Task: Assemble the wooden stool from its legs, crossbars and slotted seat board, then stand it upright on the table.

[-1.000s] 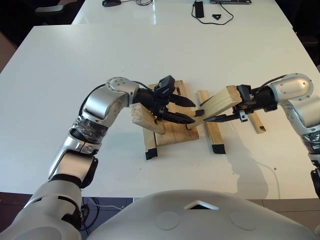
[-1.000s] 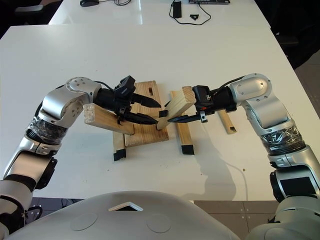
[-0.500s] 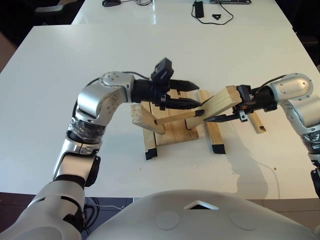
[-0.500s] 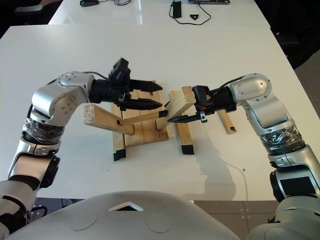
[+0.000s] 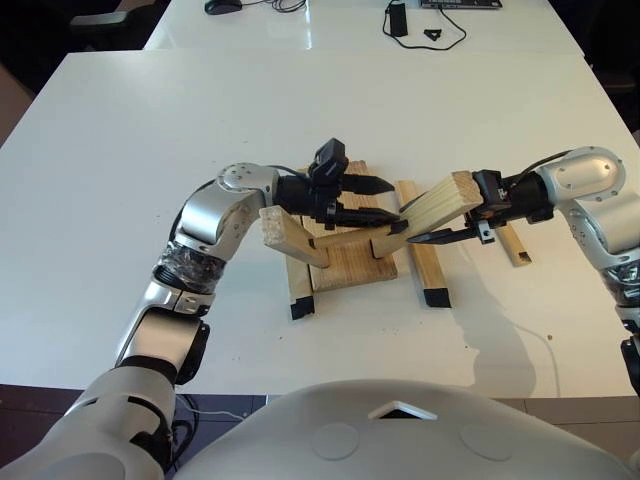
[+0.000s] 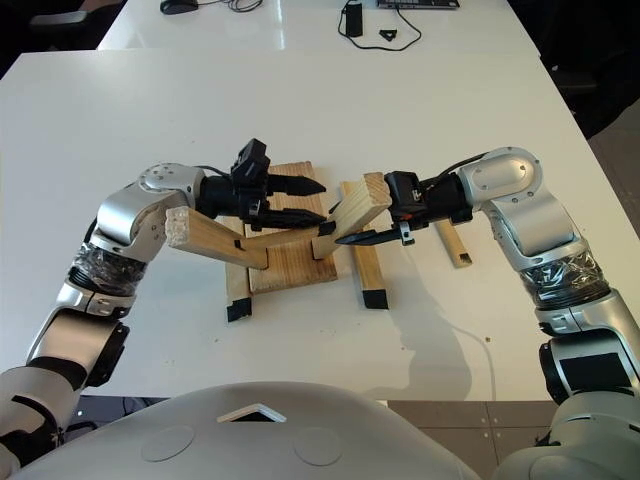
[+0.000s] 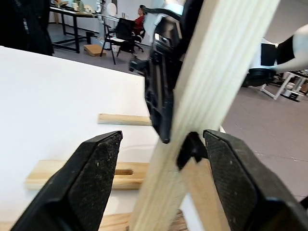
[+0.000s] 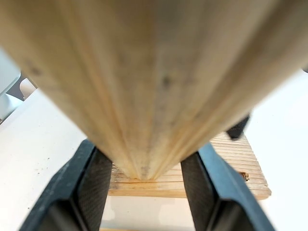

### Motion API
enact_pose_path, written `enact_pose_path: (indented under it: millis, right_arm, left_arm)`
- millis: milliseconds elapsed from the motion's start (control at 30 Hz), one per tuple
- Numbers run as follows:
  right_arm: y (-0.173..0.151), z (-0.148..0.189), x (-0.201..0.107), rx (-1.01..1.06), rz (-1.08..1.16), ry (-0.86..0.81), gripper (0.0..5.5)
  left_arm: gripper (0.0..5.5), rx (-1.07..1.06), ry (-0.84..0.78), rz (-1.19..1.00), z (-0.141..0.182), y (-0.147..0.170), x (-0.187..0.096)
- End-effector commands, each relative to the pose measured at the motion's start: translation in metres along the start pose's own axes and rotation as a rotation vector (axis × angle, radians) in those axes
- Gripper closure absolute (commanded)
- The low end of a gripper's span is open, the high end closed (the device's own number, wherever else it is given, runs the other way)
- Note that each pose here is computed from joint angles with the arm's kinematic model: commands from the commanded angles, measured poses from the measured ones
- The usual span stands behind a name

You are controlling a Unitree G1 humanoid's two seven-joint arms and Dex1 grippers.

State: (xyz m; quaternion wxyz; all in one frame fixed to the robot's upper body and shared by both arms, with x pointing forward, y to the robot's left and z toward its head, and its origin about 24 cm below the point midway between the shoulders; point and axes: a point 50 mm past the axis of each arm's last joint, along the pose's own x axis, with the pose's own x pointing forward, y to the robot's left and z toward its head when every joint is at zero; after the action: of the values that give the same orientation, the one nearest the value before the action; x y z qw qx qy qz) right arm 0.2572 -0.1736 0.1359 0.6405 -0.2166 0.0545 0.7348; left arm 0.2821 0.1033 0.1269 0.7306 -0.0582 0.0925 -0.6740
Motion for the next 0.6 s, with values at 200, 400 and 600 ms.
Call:
enact_pose_path:
  millis: [200, 400, 600]
  right_arm:
    - [0.033, -0.048, 0.006, 0.161, 0.034, 0.253, 3.49]
    - [0.038, -0.046, 0.000, 0.181, 0.020, 0.255, 3.49]
    - [0.019, -0.041, -0.001, 0.203, 0.049, 0.232, 3.49]
  left_arm:
    - [2.37, 0.313, 0.273, 0.368, 0.034, -0.033, -0.135]
    - [2.37, 0.310, 0.464, 0.210, -0.001, -0.072, -0.139]
    - [2.37, 0.360, 0.404, 0.194, -0.006, -0.077, -0.112]
